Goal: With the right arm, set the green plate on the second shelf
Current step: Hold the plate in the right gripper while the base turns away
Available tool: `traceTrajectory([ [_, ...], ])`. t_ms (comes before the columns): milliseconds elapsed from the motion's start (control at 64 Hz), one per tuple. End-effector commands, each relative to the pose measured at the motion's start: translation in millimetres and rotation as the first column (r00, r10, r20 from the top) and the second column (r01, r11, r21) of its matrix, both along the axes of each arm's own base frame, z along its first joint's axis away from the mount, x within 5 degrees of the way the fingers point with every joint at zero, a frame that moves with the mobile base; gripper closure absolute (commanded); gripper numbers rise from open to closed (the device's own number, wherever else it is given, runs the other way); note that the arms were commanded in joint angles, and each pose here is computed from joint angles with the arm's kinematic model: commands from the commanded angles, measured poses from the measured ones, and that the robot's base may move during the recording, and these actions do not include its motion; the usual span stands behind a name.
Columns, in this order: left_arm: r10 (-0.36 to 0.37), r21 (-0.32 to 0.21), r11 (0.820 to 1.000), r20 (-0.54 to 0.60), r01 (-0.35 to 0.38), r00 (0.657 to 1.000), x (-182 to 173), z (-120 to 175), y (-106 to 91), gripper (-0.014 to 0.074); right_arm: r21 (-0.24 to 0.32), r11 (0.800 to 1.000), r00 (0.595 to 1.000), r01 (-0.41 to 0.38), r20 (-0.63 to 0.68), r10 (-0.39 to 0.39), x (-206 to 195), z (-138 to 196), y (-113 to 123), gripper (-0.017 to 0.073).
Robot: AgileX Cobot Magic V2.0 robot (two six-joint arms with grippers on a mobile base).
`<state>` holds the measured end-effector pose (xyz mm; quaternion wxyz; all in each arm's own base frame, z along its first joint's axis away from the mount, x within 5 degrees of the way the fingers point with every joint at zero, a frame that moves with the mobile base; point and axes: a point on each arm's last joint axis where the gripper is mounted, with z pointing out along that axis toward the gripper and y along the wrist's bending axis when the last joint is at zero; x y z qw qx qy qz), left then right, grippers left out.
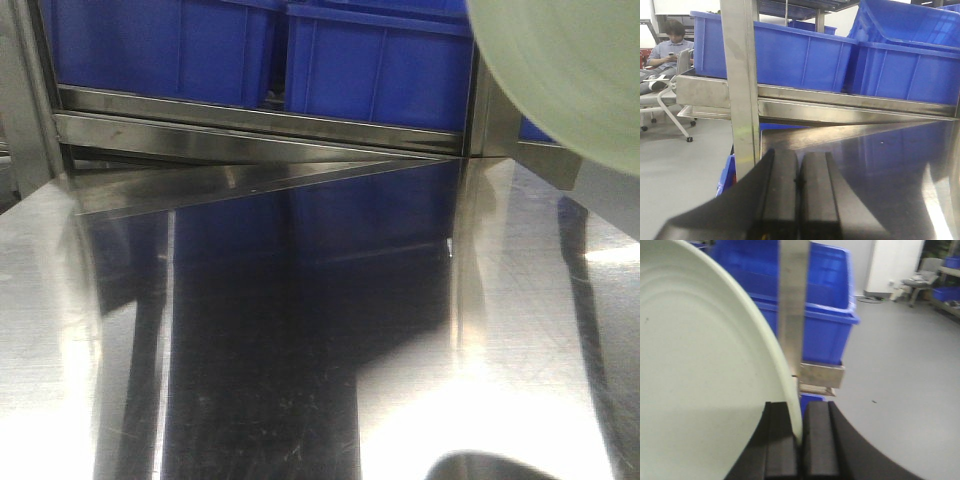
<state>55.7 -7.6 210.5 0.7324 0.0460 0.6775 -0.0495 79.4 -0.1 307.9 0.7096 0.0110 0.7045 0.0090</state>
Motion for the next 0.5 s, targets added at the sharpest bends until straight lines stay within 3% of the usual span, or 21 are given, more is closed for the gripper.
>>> traceTrajectory([
  [0, 0.002, -0.016, 1.000, 0.059, -0.001, 0.998, -0.3, -4.9, 0.3, 0.0463, 0.038, 0.998, 0.983, 0.049, 0.176, -0.055, -11.2, 7.2, -4.0, 0.0505],
  [484, 0.002, -0.016, 1.000, 0.059, -0.001, 0.998, -0.3, -4.9, 0.3, 0.0463, 0.040, 0.996, 0.918, 0.075, 0.388, -0.084, -36.0, -49.0, -5.1, 0.0505],
])
